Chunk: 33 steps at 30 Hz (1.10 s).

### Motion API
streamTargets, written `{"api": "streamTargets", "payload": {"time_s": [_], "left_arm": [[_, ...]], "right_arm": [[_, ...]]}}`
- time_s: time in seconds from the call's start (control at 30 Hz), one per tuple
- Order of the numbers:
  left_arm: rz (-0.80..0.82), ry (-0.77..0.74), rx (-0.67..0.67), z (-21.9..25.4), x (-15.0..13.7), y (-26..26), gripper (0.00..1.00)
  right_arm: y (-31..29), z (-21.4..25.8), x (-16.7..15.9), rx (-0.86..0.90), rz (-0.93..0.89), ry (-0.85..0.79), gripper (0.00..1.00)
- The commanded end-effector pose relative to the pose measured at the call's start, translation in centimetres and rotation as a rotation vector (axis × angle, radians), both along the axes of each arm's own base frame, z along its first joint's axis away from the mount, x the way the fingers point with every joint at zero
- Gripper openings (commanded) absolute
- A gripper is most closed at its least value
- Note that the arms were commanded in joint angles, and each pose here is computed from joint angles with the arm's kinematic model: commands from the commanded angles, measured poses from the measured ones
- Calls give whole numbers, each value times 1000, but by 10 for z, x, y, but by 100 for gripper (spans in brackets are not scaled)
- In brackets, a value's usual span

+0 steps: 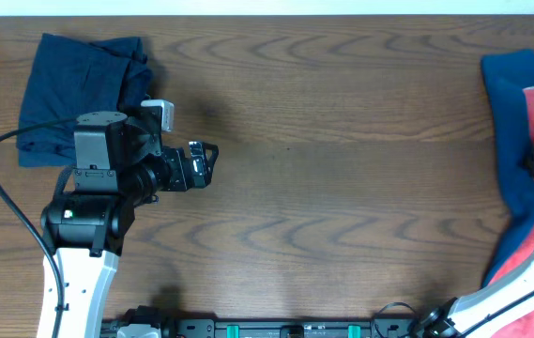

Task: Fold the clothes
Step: 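Move the right gripper to the red T-shirt at the right edge, then grasp the red T-shirt fabric with the right gripper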

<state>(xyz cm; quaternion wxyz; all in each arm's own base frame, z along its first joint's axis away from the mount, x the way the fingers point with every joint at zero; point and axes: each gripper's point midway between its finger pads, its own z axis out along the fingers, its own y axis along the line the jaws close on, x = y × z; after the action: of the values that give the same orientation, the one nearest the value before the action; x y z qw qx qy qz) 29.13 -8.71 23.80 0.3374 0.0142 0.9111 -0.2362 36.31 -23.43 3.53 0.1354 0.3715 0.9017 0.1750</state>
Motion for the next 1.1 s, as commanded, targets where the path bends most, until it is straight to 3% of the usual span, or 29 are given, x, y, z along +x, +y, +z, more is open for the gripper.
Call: {"api": "streamTargets", "payload": {"time_s": [0.0, 0.07, 0.17, 0.23, 0.3, 0.37, 0.47, 0.6, 0.83, 0.87, 1.0, 1.07], "left_arm": [[-8, -12, -10, 6, 1, -2, 98], [-8, -10, -10, 6, 1, -2, 98], [-8, 0, -9, 4, -1, -2, 98], [-8, 7, -9, 3, -2, -2, 98], [-8, 11, -8, 2, -3, -2, 98], [-8, 12, -8, 2, -3, -2, 98], [-8, 11, -8, 2, -3, -2, 98], [-8, 12, -8, 2, -3, -2, 98], [-8, 10, -8, 2, -3, -2, 98], [-8, 10, -8, 2, -3, -2, 98], [-8, 11, -8, 2, -3, -2, 98], [-8, 11, -8, 2, -3, -2, 98]], "right_arm": [[68, 37, 48, 204, 245, -298, 6], [84, 34, 53, 192, 285, -276, 8], [93, 17, 52, 101, 303, -152, 29], [90, 4, 48, 8, 286, -48, 35], [99, 3, 52, -15, 321, -41, 32], [118, 9, 61, 21, 386, -100, 26], [148, 20, 72, 80, 504, -204, 25], [140, 31, 76, 66, 474, -223, 24], [91, 59, 73, 77, 268, -268, 40], [84, 58, 71, 67, 252, -263, 40], [51, 32, 55, -37, 48, -79, 12], [50, 23, 55, -65, 13, -47, 6]]}}
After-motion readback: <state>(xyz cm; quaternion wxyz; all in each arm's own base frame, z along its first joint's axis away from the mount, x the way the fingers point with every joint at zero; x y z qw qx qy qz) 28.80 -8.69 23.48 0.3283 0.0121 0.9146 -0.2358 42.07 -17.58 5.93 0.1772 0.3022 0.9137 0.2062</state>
